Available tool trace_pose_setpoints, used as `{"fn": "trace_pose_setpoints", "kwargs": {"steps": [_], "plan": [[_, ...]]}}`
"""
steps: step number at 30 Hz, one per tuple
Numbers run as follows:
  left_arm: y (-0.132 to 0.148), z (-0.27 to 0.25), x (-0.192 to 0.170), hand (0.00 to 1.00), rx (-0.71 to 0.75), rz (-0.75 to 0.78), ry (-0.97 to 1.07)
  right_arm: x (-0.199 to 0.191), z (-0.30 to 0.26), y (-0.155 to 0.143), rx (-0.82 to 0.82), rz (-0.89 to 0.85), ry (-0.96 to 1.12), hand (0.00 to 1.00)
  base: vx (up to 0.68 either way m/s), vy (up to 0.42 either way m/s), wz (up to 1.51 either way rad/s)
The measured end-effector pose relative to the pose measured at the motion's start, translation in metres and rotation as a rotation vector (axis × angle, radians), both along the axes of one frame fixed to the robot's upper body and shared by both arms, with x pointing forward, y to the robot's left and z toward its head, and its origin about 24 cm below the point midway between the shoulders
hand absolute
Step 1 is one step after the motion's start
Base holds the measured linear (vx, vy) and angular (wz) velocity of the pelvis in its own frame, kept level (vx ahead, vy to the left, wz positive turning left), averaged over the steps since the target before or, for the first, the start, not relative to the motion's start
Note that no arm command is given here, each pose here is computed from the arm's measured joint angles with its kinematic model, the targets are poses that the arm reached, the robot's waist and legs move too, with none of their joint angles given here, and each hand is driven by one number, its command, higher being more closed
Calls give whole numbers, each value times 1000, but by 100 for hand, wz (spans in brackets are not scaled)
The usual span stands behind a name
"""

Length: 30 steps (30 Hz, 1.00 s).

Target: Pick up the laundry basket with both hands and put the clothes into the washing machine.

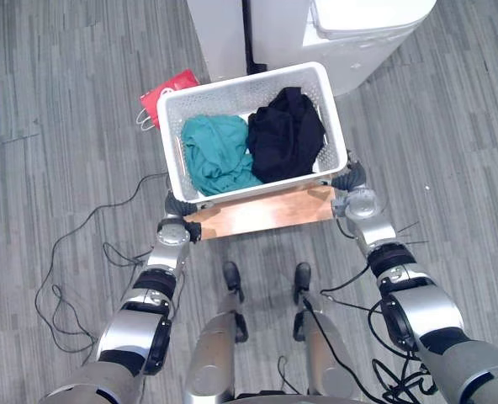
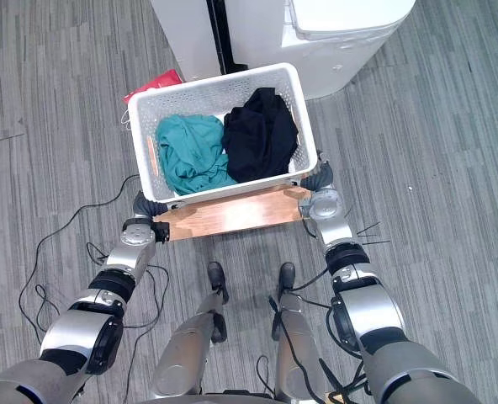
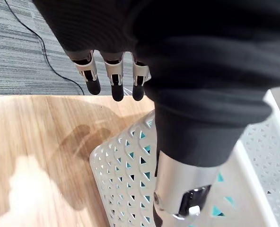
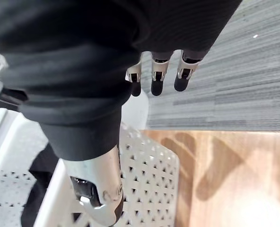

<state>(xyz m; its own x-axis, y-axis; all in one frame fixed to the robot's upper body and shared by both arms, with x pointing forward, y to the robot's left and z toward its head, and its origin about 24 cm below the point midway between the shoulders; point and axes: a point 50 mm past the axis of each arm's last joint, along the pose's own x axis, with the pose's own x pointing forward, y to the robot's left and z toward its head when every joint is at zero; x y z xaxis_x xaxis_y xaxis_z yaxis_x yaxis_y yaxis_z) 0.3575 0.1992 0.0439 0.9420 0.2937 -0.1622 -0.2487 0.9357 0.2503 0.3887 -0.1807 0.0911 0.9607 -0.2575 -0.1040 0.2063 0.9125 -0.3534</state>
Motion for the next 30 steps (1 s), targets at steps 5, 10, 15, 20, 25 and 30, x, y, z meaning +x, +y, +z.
{"fn": "trace_pose_setpoints", "kwargs": {"steps": [5, 10, 15, 20, 25, 30], "plan": [[12, -5, -18, 0, -16, 24, -41, -18, -16, -9, 31, -16, -14, 0, 6, 2, 1], [27, -7, -44, 0, -37, 79, -105, -43, -24, -24, 69, -56, -76, 0, 23, 0, -1], [37, 5, -56, 0, -55, 111, -200, -57, -15, -35, 81, -82, -166, 0, 42, -7, -2], [37, 11, -54, 0, -64, 127, -228, -55, -8, -33, 83, -72, -199, 0, 44, -9, -1], [31, 26, -27, 0, -67, 157, -244, -29, 16, -24, 100, -71, -236, 0, 16, -4, 1], [13, 52, 5, 0, -64, 150, -257, 2, 62, -14, 146, -77, -301, 0, 5, -4, 4]]}}
